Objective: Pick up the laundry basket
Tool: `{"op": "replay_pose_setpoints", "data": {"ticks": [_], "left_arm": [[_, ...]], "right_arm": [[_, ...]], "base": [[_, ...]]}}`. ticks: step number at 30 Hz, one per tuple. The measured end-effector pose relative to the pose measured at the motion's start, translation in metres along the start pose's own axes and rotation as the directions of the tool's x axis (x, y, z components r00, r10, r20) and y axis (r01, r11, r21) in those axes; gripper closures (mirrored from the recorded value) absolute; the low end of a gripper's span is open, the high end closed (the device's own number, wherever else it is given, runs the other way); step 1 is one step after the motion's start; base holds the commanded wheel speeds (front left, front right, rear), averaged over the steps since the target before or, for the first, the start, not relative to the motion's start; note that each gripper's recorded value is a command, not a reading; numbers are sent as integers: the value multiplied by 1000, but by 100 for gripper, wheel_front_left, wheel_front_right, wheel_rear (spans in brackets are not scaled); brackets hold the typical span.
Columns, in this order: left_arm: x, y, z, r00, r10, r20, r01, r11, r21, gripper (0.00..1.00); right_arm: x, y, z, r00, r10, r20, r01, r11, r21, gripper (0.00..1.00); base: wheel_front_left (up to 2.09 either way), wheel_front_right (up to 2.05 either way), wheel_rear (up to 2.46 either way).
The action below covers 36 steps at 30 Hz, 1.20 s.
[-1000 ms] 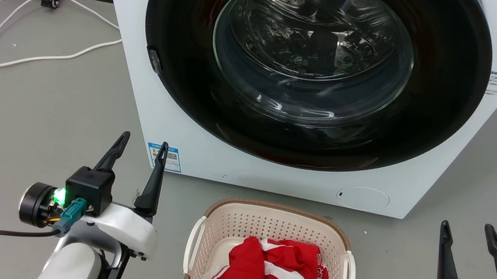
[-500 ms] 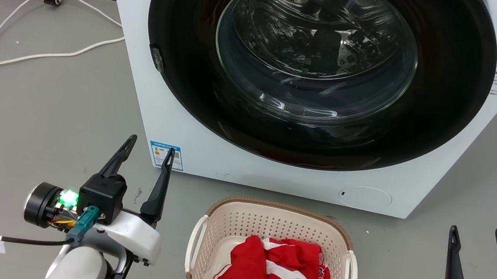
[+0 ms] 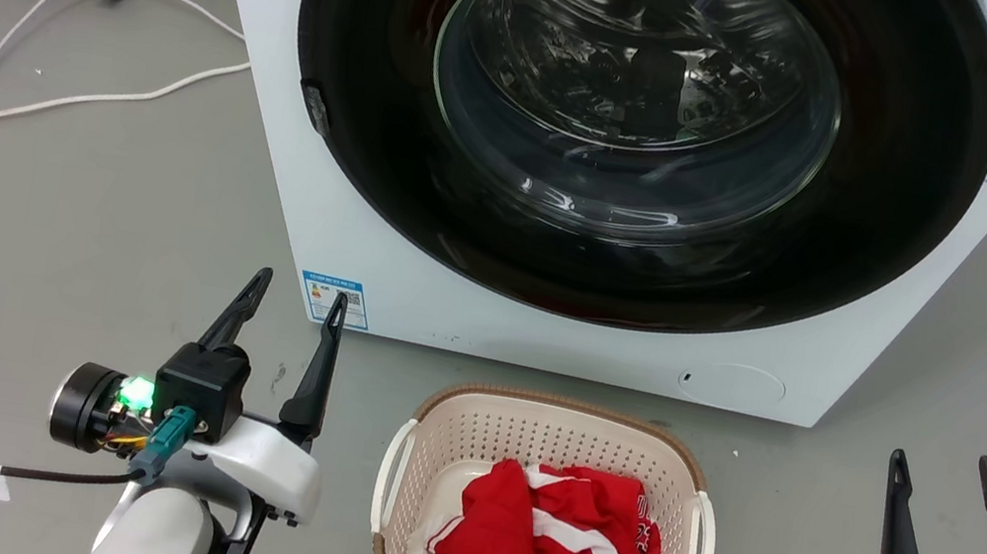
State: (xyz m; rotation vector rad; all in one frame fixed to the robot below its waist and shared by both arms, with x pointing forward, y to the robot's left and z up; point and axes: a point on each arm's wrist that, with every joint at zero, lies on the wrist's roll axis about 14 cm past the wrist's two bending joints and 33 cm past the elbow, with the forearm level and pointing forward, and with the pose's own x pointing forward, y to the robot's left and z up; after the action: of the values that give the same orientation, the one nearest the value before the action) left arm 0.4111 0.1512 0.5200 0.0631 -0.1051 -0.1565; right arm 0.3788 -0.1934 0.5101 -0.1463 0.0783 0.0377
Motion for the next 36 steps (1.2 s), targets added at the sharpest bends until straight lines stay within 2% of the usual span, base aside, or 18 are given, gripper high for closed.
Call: {"op": "replay_pose_setpoints", "data": {"ticks": [11,17,23,29,36], "left_arm": [[27,4,-31,997,3,-79,-8,998,-66,0],[51,-1,-70,983,-23,-179,-2,990,-140,0],[68,-7,-124,942,-67,-330,1,981,-195,0],[67,-18,-189,854,-120,-505,-6,971,-241,0],[58,-39,-251,719,-192,-668,-34,950,-310,0]], "right_arm": [[29,1,-29,997,3,-83,-1,1000,28,0],[56,10,-58,986,29,-162,-22,999,42,0],[79,24,-100,959,68,-274,-54,997,60,0],[93,43,-152,904,125,-410,-94,991,96,0],[87,64,-217,774,195,-603,-124,980,157,0]], "base": [[0,0,0],[0,0,0],[0,0,0],[0,0,0],[0,0,0]]}}
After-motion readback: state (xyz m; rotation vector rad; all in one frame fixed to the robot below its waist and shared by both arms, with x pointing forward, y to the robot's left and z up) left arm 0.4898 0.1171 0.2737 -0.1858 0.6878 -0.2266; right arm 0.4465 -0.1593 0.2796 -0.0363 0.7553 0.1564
